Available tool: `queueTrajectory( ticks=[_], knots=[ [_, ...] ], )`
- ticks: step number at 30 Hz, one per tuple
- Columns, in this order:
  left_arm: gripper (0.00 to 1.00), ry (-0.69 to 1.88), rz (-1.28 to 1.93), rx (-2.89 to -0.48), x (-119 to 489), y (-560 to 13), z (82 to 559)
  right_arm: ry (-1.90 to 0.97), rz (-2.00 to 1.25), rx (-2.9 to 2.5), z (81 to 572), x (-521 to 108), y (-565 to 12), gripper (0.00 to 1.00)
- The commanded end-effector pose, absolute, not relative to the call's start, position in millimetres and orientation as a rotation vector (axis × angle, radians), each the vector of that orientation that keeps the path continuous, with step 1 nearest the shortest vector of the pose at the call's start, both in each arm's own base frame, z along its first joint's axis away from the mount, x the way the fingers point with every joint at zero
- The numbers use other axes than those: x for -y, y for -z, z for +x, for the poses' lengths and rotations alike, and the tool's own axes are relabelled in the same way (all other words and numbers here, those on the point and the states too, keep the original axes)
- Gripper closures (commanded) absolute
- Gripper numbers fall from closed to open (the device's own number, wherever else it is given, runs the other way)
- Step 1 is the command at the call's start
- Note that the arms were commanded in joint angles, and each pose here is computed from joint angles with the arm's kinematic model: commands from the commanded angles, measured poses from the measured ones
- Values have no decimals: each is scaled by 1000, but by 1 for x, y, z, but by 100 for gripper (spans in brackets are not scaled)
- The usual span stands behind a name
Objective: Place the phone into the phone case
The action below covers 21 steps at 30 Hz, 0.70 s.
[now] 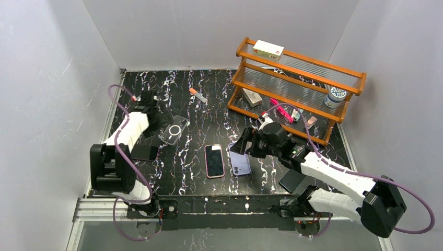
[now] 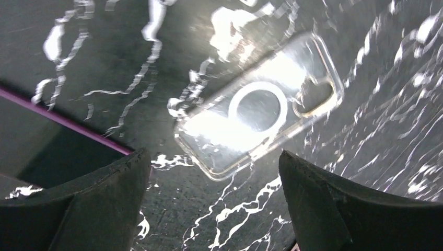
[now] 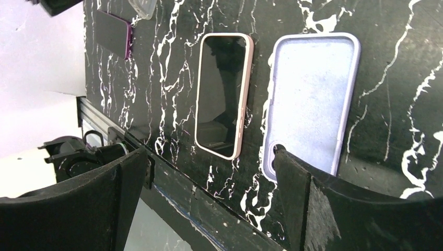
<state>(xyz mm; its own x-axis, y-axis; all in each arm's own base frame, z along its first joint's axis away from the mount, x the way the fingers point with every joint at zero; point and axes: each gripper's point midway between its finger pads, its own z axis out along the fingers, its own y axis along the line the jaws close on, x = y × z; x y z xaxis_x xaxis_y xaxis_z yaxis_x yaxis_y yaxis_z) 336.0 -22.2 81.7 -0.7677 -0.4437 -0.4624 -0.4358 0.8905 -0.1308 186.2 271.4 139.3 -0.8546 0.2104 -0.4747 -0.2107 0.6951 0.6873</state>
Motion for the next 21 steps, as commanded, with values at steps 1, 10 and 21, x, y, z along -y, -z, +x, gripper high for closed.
queueTrajectory(
  ticks=[1, 10, 21],
  knots=[
    [10, 17, -1143, -2331, -29, -100, 307, -1025, 55, -2345, 189, -261, -141, 1],
    [2, -166, -1498, -2260, -57, -88, 255, -1104, 5, -2319, 191, -277, -152, 1],
    [2, -294, -1609, -2303, -68, -60, 246, -1157, 19, -2316, 190, -283, -153, 3]
  ],
)
